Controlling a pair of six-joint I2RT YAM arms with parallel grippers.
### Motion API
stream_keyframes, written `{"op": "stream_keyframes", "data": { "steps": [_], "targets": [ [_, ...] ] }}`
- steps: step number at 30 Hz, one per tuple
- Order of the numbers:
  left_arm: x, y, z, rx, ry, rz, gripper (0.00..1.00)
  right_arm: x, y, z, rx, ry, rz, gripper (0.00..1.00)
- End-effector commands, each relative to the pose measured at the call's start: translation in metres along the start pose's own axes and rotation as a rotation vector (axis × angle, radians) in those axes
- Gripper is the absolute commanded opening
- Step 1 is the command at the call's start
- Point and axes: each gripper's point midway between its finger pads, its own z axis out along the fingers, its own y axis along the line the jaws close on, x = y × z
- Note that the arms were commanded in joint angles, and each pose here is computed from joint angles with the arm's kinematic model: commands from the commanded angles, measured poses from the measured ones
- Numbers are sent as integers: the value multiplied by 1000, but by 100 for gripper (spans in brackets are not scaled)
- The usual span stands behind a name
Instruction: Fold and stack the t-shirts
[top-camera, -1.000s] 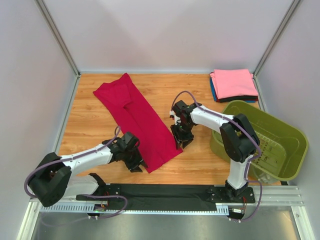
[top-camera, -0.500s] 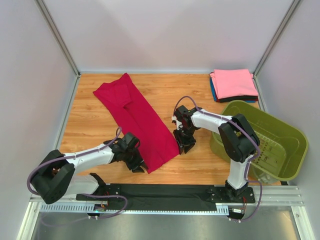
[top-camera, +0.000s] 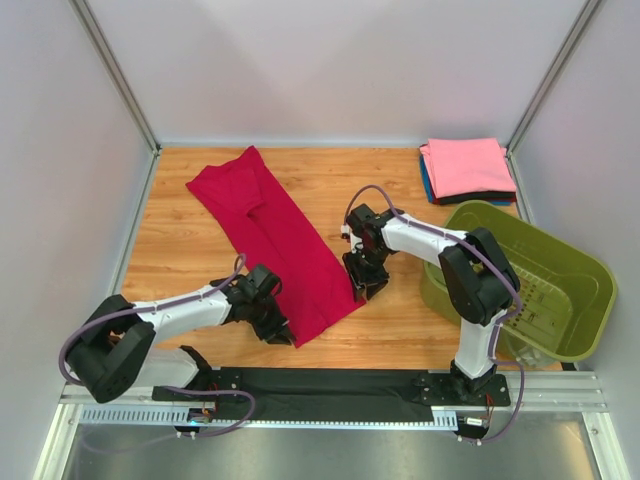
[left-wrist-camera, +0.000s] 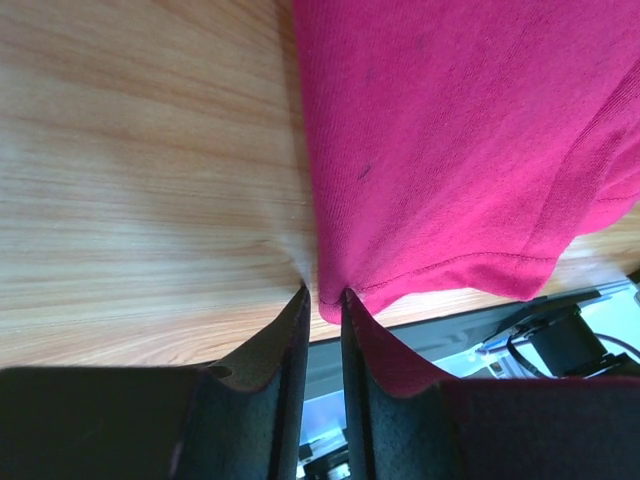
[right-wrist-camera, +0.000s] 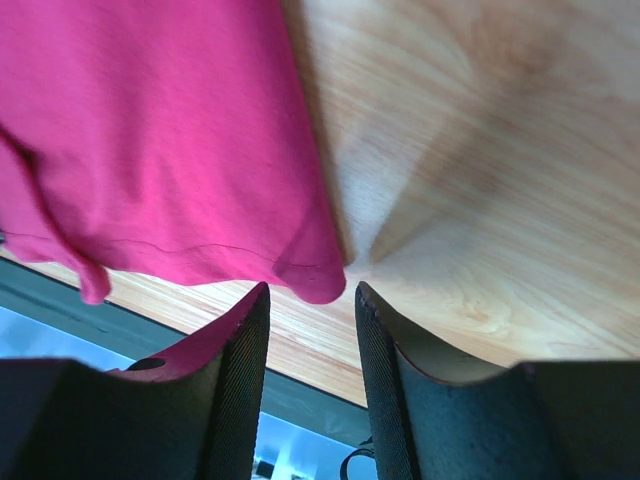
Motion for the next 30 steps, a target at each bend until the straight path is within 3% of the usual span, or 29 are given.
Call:
{"op": "stream_keyframes", "data": {
  "steps": [1,6,11,14,16,21,30],
  "targets": [
    [-5,13,4,-70,-19,14,26,-20,10,-19,-20,-78,-31,42],
    [-5,12,4,-83,-17,25,20,-21,7,-8,-15,-55,-27,38],
    [-6,16,1,-115,-20,21,0,-9,-1,2,2,-32,-10,38],
    [-5,18,1,-118,-16,15,0,-3,-6,7,13,-27,-6,37],
    [-3,18,1,-110,-10,13,0,-2,-6,10,9,-21,1,31],
    [2,19,0,-101,7,7,0,0,-4,9,-5,-31,10,0],
    [8,24,-12,-103,6,16,0,25,1,-5,-28,-38,45,0]
  ]
}}
